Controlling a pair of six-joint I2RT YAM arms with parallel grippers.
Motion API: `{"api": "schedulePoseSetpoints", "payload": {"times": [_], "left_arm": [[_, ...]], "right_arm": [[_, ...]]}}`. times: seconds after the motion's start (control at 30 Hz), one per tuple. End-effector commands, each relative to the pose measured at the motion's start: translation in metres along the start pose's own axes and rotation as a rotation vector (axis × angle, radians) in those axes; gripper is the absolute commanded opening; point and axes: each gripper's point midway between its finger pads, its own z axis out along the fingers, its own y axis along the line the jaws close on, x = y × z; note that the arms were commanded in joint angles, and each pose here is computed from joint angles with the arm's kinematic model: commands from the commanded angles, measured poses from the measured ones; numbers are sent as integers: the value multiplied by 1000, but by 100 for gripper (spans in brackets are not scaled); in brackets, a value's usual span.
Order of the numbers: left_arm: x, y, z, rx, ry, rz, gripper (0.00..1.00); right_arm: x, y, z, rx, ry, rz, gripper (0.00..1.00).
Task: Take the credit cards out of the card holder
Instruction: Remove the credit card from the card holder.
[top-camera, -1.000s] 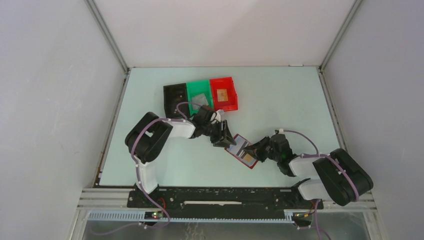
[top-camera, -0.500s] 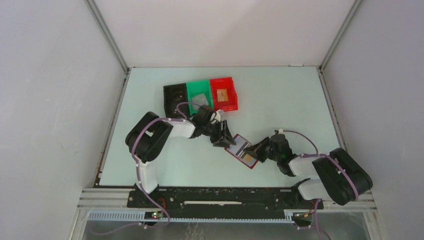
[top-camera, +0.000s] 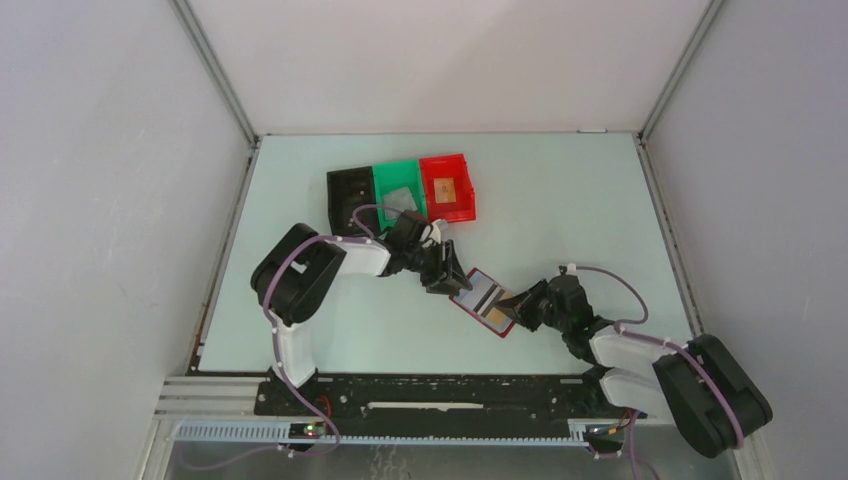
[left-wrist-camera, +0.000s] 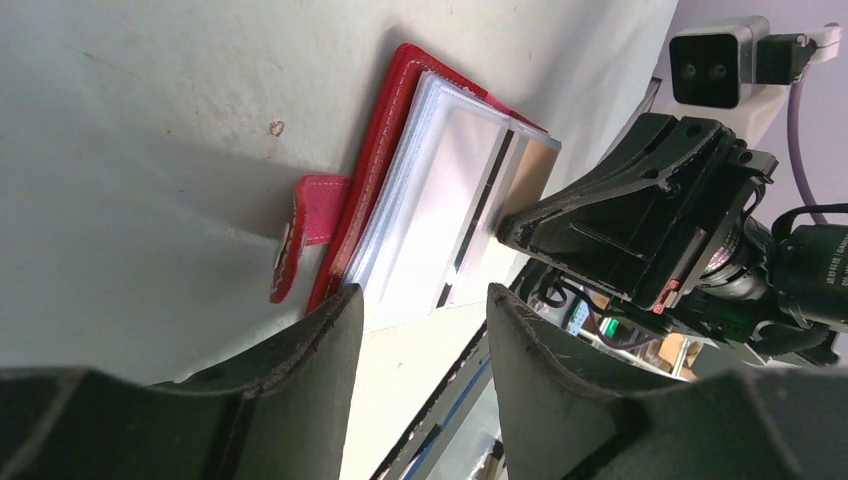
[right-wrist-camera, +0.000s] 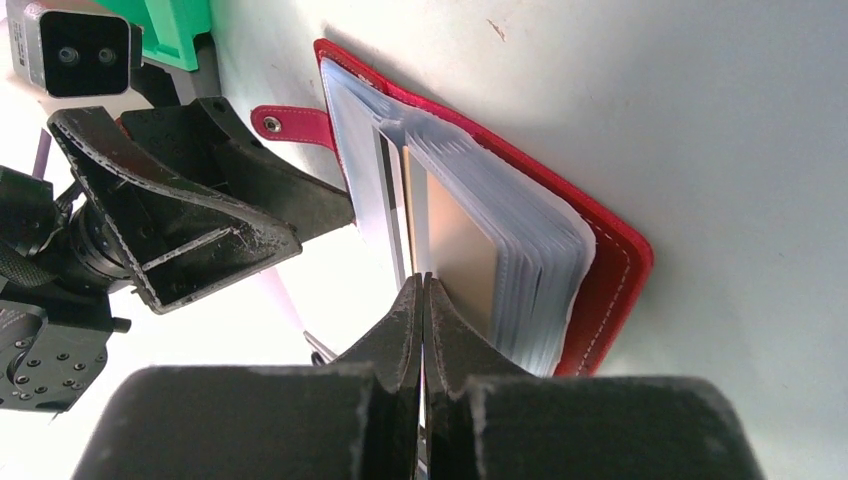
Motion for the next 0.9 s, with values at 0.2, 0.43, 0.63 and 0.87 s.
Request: {"api": "schedulePoseSetpoints", "payload": {"times": [0.2,0.43,0.63,0.87], "left_arm": [[-12,4,-5,-47,-50,31,56],[-8,-4,-4,-21,-24,48,56],[0,-2,5,-19,15,42,56],[12,-7,13,-7,59,54,56]], "right_arm": [[-2,-2,-1,20,-17,-38,11],[-7,7,4,19,-25,-40,31],[-11,1,5,61,-47,-30,35],[-11,-18,7,121,-56,-3,35]]}}
